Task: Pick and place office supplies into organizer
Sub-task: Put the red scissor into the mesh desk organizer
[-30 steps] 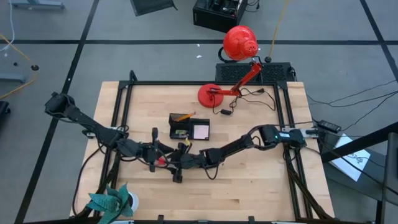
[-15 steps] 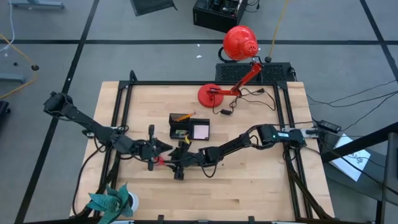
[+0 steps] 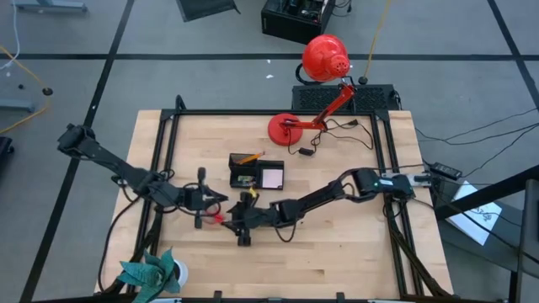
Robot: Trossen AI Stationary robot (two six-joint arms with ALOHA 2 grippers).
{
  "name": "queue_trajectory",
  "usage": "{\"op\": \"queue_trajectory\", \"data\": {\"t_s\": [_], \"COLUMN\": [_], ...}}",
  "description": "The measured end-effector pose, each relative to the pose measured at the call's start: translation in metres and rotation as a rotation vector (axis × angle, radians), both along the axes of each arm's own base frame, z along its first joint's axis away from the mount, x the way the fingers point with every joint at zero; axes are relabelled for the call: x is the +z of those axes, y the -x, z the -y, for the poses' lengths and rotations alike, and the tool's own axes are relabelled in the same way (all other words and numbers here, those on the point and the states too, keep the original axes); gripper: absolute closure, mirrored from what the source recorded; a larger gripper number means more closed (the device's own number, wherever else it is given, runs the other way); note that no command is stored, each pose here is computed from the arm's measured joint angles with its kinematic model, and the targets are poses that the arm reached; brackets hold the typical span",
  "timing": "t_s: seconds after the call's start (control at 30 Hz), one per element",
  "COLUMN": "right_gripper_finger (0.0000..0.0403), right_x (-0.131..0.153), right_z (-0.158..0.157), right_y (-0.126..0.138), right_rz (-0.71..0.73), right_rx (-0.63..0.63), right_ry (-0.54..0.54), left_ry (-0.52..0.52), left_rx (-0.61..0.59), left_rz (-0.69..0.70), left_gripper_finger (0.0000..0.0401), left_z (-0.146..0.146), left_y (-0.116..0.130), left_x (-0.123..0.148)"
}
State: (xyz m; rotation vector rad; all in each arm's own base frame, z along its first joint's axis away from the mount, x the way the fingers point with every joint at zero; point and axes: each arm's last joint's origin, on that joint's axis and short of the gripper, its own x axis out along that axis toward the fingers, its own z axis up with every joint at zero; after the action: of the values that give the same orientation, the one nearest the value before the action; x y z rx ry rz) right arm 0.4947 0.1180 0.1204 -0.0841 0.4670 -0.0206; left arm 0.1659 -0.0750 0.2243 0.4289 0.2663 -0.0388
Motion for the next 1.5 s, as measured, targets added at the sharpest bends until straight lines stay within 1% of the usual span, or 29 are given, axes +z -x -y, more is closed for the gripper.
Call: {"op": "queue_trajectory", "data": {"t_s": [0.1,0.2,0.3,0.37,0.5,0.63,0.7,0.77,0.87,1.03,1.1,1.17,1.27,1.3,1.4,1.5], "right_gripper_finger": [0.0181,0.0193,0.0224,0.0253,0.0320,0.0388,0.0396,0.0390,0.0391,0.0401,0.0399,0.0396,0.0395,0.0395,0.0395,0.0395], "right_x": [0.024,0.048,0.067,0.073,0.071,0.061,0.056,0.054,0.059,0.074,0.077,0.079,0.079,0.079,0.075,0.074], "right_z": [-0.008,-0.015,-0.025,-0.032,-0.038,-0.043,-0.049,-0.054,-0.058,-0.063,-0.064,-0.064,-0.062,-0.062,-0.060,-0.058], "right_y": [0.004,0.013,0.028,0.037,0.057,0.074,0.084,0.091,0.101,0.116,0.122,0.125,0.128,0.128,0.129,0.129], "right_rz": [0.036,0.035,0.058,0.067,0.047,0.034,0.017,0.022,0.031,0.065,0.069,0.078,0.101,0.114,0.113,0.114], "right_rx": [0.028,0.059,0.102,0.129,0.154,0.169,0.184,0.195,0.211,0.238,0.248,0.253,0.246,0.245,0.230,0.225], "right_ry": [0.016,0.046,0.078,0.085,0.084,0.070,0.058,0.040,0.045,0.035,0.039,0.044,0.039,0.035,0.041,0.041], "left_ry": [0.004,0.036,0.099,0.123,0.144,0.131,0.121,0.127,0.154,0.200,0.184,0.146,0.086,0.081,0.084,0.084], "left_rx": [0.002,0.027,0.087,0.098,0.050,-0.040,-0.081,-0.091,-0.054,-0.080,-0.077,-0.069,-0.013,0.016,0.098,0.135], "left_rz": [-0.012,-0.093,-0.232,-0.333,-0.496,-0.634,-0.718,-0.775,-0.836,-0.929,-0.963,-0.982,-1.016,-1.026,-1.094,-1.146], "left_gripper_finger": [0.0377,0.0377,0.0377,0.0377,0.0377,0.0377,0.0375,0.0366,0.0336,0.0259,0.0223,0.0189,0.0143,0.0130,0.0100,0.0083], "left_z": [-0.001,-0.002,-0.001,0.001,0.010,0.020,0.024,0.028,0.031,0.036,0.036,0.036,0.032,0.030,0.022,0.017], "left_y": [0.003,0.003,0.001,-0.001,-0.011,-0.022,-0.026,-0.030,-0.036,-0.042,-0.043,-0.047,-0.052,-0.055,-0.060,-0.064], "left_x": [0.004,0.016,0.026,0.030,0.033,0.022,0.012,0.002,-0.009,-0.023,-0.029,-0.037,-0.048,-0.053,-0.066,-0.079]}}
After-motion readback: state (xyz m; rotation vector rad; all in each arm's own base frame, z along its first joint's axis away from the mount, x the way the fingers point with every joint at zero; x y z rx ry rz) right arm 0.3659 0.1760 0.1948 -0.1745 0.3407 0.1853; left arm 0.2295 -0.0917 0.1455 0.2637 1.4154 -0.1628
